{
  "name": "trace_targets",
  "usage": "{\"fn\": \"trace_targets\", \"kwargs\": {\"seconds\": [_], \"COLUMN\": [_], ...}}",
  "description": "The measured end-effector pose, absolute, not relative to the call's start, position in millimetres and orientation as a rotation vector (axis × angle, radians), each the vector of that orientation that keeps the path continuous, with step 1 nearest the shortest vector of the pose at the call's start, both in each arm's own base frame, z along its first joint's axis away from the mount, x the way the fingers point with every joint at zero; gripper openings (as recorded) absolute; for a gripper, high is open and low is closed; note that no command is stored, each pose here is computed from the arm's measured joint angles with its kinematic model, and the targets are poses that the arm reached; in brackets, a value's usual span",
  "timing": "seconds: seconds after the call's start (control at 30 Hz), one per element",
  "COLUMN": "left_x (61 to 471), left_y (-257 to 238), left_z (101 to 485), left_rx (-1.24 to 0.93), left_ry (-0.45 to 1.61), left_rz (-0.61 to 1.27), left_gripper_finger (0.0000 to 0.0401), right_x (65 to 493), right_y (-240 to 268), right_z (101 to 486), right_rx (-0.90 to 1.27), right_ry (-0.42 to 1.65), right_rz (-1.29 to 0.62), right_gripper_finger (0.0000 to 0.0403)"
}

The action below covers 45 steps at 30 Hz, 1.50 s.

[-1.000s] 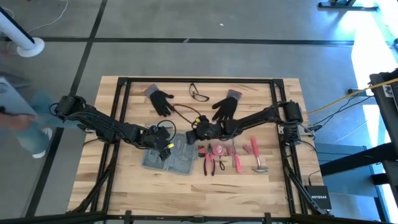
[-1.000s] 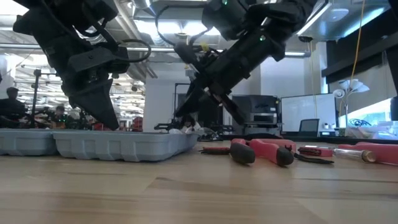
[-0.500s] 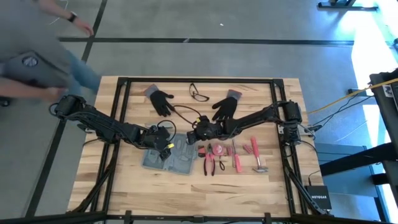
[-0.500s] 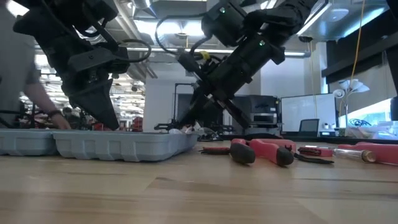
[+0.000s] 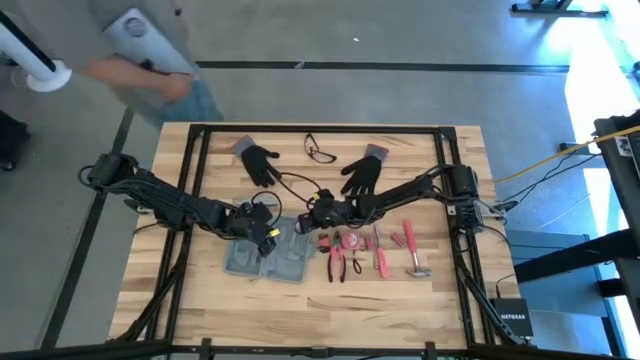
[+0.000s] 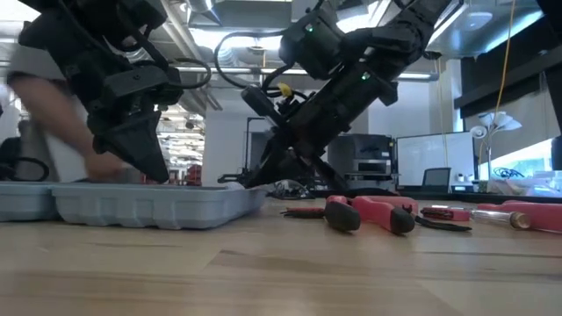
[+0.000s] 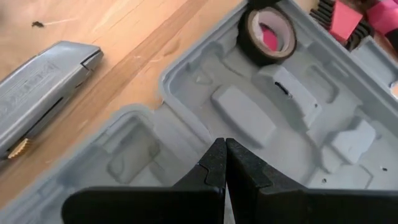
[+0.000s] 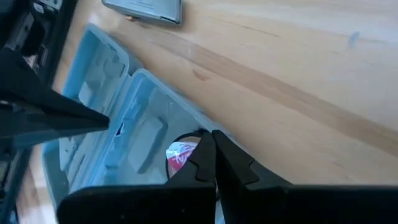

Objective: Prefit tool cases

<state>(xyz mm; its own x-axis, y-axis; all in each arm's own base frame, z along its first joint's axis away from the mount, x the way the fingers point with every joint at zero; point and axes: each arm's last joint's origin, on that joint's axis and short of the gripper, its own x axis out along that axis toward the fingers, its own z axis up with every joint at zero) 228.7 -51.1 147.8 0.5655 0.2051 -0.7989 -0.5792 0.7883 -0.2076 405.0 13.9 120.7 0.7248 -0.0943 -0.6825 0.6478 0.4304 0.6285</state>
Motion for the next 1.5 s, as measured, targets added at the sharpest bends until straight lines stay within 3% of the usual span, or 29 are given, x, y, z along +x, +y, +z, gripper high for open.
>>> {"fn": "trace_targets", "kwargs": {"seconds": [0.2,0.63,1.13,1.5], "left_x": [229,231,231,231], "left_y": [-51,-51,-51,-50], "left_z": [148,150,150,150], "left_rx": [-0.471,-0.477,-0.478,-0.47], "left_ry": [0.842,0.814,0.813,0.809], "left_rz": [0.496,0.495,0.494,0.506], "left_gripper_finger": [0.0,0.0,0.0,0.0], "right_x": [405,412,436,433], "right_y": [13,27,28,-2], "right_z": [144,131,106,150], "right_rx": [1.027,1.095,1.087,0.98], "right_ry": [0.554,0.493,0.606,0.536], "right_rz": [-0.443,-0.463,-0.506,-0.445], "right_gripper_finger": [0.0,0.0,0.0,0.0]}}
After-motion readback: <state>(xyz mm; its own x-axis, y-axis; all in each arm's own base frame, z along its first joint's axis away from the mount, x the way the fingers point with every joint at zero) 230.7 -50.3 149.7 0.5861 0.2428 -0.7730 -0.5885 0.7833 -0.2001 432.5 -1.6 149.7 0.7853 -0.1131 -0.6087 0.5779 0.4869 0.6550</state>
